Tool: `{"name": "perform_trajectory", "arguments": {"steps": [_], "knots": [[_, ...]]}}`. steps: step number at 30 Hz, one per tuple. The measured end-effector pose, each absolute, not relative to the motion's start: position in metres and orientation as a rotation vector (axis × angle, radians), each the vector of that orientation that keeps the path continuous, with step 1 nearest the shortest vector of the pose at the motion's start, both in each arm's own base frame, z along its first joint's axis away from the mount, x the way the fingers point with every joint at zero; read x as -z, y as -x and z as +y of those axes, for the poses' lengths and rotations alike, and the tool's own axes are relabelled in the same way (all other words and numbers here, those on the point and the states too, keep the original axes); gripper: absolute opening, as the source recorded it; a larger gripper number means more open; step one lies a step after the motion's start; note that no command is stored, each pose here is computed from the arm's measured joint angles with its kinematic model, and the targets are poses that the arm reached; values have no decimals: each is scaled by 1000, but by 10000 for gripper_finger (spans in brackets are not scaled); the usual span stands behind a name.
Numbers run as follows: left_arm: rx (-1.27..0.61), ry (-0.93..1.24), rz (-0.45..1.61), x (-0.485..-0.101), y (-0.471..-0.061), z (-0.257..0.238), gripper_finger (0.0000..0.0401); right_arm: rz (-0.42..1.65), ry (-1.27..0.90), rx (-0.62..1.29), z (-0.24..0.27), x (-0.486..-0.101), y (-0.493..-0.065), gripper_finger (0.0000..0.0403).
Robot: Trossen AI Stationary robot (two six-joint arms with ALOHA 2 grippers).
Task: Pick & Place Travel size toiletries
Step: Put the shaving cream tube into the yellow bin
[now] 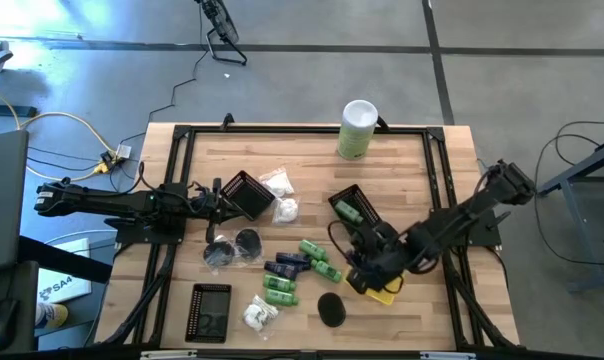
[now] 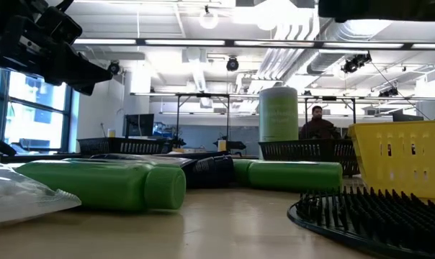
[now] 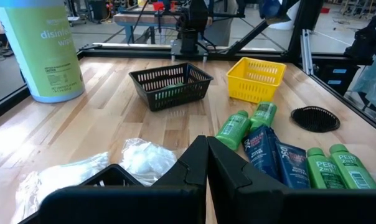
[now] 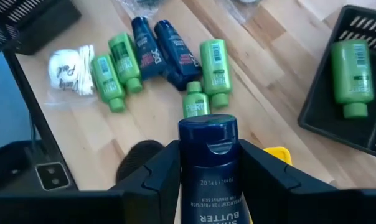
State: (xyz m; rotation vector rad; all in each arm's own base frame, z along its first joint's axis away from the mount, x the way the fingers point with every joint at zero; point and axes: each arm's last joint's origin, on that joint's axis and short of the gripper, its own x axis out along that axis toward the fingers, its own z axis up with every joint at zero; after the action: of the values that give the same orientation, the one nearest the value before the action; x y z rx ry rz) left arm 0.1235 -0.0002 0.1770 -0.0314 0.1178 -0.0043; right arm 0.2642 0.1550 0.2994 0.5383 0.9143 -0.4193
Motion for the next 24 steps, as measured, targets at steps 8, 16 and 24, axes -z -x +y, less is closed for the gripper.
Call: {"name": "perform_trajectory", "arguments": {"steps": [8, 16, 24], "knots": [[9, 59, 119, -177, -123, 0, 1, 854, -463, 462, 177, -288, -243, 136], [8, 62, 120, -177, -123, 0, 1, 879, -465, 513, 181, -240, -227, 137], [8, 62, 120, -177, -123, 0, 1, 857, -499, 492, 177, -202, -223, 137]]}}
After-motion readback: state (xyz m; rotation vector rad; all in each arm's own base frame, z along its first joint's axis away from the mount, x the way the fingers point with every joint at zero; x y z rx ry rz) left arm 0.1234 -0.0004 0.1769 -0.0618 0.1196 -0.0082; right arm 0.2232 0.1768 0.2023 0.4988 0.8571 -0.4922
